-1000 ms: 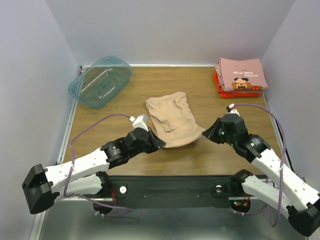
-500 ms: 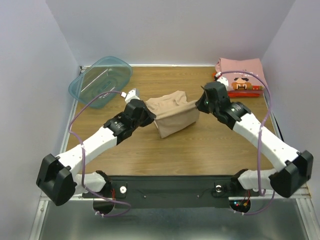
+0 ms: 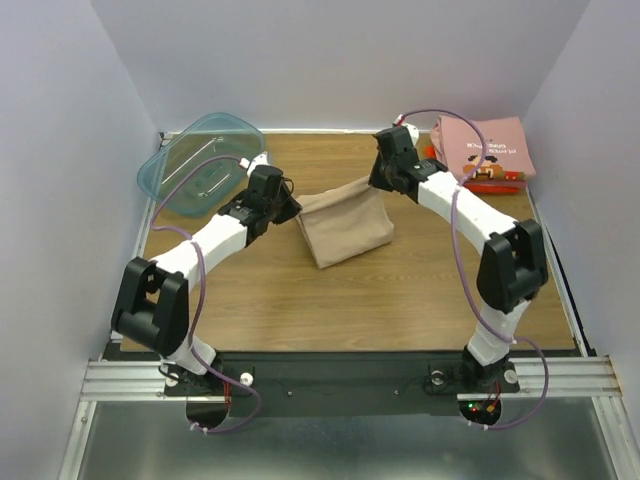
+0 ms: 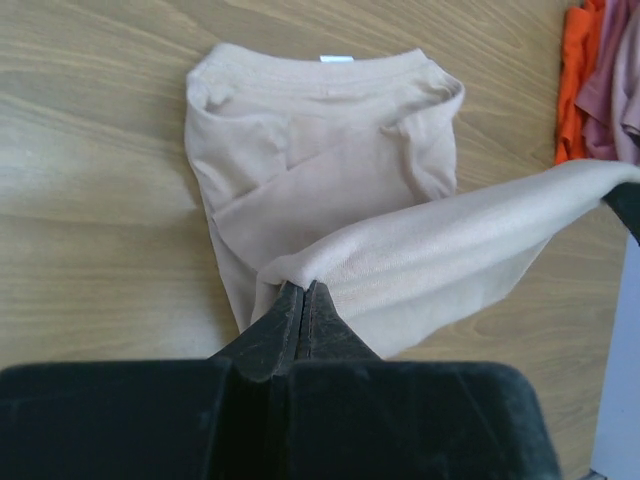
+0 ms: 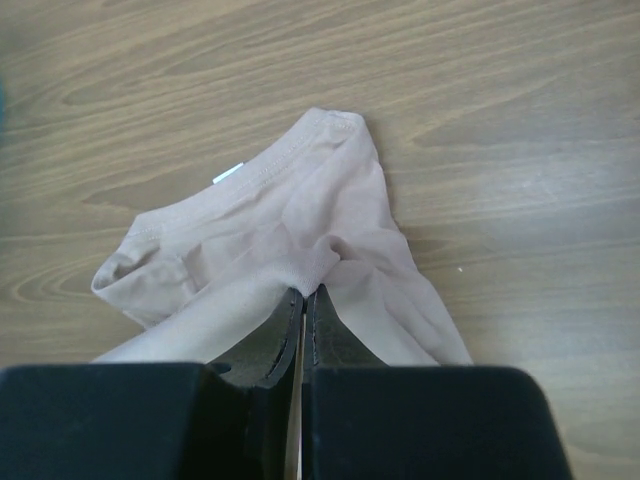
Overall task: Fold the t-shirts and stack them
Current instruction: Fold the tshirt, then neatly place the folded tshirt to the corner
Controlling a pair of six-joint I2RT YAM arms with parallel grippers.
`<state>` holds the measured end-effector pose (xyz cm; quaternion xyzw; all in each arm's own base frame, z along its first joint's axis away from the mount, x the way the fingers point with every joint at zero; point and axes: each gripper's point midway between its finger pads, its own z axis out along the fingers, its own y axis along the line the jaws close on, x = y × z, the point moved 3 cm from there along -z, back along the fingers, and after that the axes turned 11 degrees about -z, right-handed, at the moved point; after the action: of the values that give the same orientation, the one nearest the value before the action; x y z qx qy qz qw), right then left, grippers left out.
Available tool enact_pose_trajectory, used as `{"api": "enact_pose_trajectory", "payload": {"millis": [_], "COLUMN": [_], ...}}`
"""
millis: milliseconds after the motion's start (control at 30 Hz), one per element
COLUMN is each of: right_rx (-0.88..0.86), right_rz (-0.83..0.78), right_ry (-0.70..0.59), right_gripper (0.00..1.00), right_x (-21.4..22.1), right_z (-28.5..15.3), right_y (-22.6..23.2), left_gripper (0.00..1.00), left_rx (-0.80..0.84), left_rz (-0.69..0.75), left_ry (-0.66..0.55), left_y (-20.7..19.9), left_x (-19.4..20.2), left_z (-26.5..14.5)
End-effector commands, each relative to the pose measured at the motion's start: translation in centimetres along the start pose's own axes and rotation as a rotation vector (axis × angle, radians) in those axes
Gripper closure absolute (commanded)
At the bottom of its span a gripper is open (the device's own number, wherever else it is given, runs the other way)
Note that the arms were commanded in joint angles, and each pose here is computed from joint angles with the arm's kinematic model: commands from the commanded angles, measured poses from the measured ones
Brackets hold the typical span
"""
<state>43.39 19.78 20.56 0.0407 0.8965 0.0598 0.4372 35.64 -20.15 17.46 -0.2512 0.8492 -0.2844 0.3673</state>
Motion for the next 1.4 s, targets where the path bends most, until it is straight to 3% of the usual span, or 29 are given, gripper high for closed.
{"api": "enact_pose_trajectory", "payload": {"millis": [0,167,200,267,300,400,500,667,900,1067,1367], "right_rx": [-0.023,-0.055,-0.063,-0.103,-0.114,-0.127,-0.134,-0.230,-0.259,-0.239,-0.302], "right_rz": [0.013,-0.007,-0.038,-0.068,-0.104,-0.129,-0.151,-0.201,-0.239,-0.271,-0.301], "right_ry": [-0.032,0.018,0.021,0.005,0.012,0.021,0.039,0.095,0.198,0.217,0.265], "right_gripper": [1.00,0.95,0.88,0.71,0.42,0.16,0.00,0.00,0.07,0.16,0.35], "right_x": [-2.3,-1.7,-1.7,-2.8,-2.6,-2.4,-1.5,1.1,6.9,8.8,13.3], "right_z": [3.4,8.0,8.7,9.1,9.6,9.1,7.8,5.9,6.8,8.1,9.0], "right_y": [-0.1,0.2,0.3,0.8,0.8,0.4,-0.2,-0.2,-1.5,-2.3,-1.7], "left_gripper": [1.00,1.00,0.87,0.46,0.02,0.01,0.01,0.01,0.01,0.01,0.01], "left_rx": [0.026,-0.089,-0.090,-0.110,-0.096,-0.087,-0.074,-0.048,-0.085,-0.043,-0.098], "left_rz": [0.030,0.037,0.038,0.044,0.049,0.049,0.039,0.033,0.017,-0.019,-0.063], "left_ry": [-0.061,-0.056,-0.066,-0.061,-0.054,-0.057,-0.057,-0.019,0.068,-0.005,-0.070], "left_y": [-1.3,0.4,-0.2,0.2,-0.4,-0.6,-0.3,0.9,7.1,8.7,11.3], "left_x": [-3.3,-4.6,-5.4,-5.5,-5.8,-5.9,-5.5,-3.5,3.6,4.4,4.6], "left_z": [1.9,6.6,6.8,7.8,7.8,7.4,6.2,3.4,-1.4,-5.0,-7.2]}}
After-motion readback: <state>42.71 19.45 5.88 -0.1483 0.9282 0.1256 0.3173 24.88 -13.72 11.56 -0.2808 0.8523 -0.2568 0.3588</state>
